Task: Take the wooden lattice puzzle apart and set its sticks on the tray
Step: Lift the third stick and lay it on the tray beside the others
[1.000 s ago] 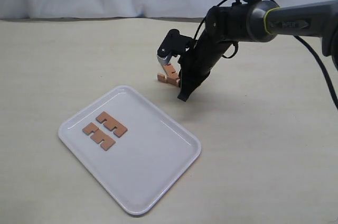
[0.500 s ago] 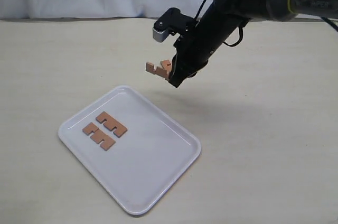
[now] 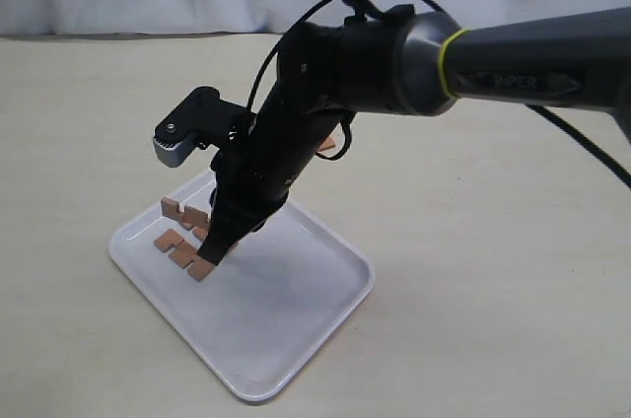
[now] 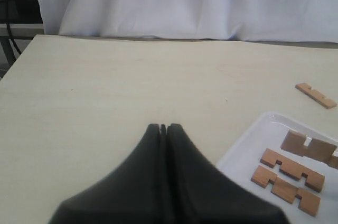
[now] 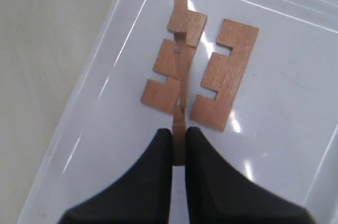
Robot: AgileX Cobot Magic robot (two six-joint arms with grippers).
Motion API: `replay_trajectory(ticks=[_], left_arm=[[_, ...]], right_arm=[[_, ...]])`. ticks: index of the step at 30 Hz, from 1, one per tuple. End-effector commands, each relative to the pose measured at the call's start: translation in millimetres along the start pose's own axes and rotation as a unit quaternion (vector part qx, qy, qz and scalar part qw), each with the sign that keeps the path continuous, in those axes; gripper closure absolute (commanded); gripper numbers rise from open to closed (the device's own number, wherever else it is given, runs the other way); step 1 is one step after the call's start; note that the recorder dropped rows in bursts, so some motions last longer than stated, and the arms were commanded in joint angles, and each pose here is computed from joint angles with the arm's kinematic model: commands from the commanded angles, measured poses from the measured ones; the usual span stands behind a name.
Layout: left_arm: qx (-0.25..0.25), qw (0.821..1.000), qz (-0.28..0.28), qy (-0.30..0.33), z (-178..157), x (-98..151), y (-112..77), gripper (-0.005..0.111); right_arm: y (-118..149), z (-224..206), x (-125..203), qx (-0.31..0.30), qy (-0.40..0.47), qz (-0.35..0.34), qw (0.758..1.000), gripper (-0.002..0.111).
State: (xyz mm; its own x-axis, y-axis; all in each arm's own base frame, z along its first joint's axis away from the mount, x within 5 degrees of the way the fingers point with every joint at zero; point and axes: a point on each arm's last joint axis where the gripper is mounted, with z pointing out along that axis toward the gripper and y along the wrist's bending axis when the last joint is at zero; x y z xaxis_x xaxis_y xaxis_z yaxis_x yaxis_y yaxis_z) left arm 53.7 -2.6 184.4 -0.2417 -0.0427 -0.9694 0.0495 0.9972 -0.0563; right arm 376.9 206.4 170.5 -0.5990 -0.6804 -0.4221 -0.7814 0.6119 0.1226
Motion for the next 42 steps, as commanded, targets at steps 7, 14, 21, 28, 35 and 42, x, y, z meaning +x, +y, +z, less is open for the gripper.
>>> replay_trajectory(ticks=[7,14,21,28,35,42], left_arm=[[0.004,1.0,-0.001,-0.002,0.3,0.5,-0.4,0.107],[0.004,1.0,-0.001,-0.002,0.3,0.5,-0.4,0.107],[0.004,1.0,-0.001,-0.002,0.3,0.5,-0.4,0.107],[0.004,1.0,-0.001,-0.002,0.3,0.5,-0.4,0.107],[0.004,1.0,-0.002,-0.003,0.3,0.3,-0.5,0.107],[0.004,1.0,-0.002,-0.003,0.3,0.3,-0.5,0.107]], right_arm=[[4.8,5.1,-2.8,0.007,-0.013,0.125,0.992,0.104],[18.7,23.6,0.2,-0.028,0.015,0.135,0.99,0.104],[16.9,30.8,-0.2,-0.019,0.008,0.146,0.989,0.097],[16.9,27.6,-3.6,-0.021,0.01,0.139,0.99,0.064],[18.4,-7.4,-23.3,-0.009,0.008,0.097,0.995,0.058],[8.1,-41.5,-30.3,0.084,-0.006,0.097,0.992,0.058]])
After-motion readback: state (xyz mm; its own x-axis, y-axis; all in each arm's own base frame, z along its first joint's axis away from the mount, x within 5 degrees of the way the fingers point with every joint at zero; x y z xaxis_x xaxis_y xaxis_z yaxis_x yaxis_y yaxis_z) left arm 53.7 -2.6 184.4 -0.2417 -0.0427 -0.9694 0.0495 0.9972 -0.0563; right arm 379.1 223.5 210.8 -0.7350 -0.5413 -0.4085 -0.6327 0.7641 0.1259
